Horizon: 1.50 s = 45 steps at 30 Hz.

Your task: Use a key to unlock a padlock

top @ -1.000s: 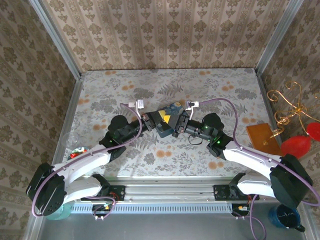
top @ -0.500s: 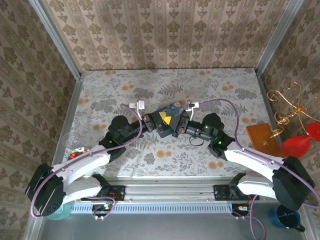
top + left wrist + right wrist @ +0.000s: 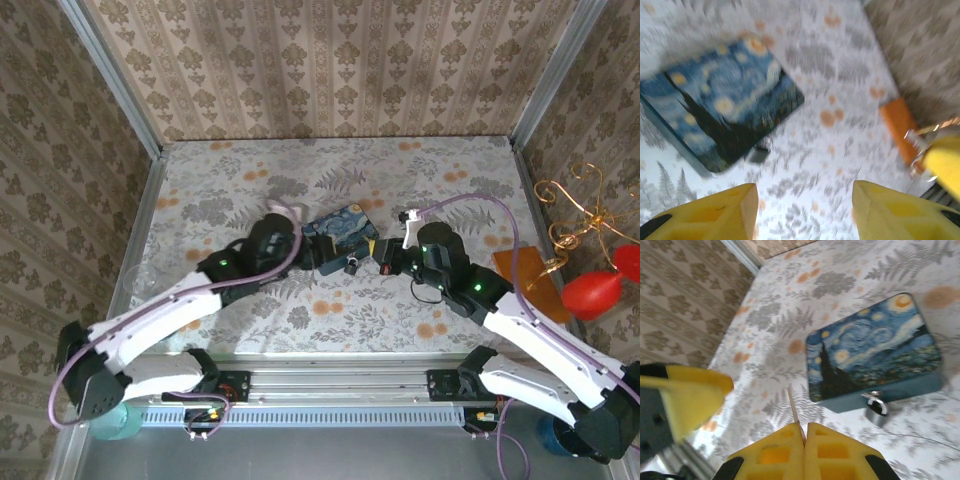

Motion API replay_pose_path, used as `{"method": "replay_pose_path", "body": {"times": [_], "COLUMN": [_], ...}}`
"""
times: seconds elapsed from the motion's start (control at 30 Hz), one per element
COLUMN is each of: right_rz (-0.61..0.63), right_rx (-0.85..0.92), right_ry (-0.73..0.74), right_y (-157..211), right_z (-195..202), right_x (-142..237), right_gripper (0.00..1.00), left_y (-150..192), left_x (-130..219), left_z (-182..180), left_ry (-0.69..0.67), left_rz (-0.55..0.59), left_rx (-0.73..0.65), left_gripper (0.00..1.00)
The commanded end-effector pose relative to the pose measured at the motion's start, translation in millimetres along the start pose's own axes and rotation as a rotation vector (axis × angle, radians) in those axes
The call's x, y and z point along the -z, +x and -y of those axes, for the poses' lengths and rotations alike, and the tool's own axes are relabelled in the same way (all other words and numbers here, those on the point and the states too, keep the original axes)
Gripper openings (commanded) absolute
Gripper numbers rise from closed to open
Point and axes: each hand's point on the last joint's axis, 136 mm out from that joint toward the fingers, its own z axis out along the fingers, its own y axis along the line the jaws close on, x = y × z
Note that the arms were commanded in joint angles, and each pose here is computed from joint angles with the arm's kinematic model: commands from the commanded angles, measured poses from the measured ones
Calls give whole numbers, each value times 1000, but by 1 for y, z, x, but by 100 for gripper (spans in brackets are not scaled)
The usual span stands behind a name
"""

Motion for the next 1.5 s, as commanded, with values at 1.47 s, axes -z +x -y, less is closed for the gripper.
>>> {"method": "replay_pose_path", "body": {"times": [1.47], "right_rz": [-28], "right_rx": [-80], "right_ry": [-41], "right_y": [30], "right_z": [16], "right_x": [21], "right_gripper": [0], "left_y": [27], "left_x": [-167], "left_z": [-94], "left_ry": [-192], "left_rz": [-82], "left_rx": [-96], "left_gripper": [60]}}
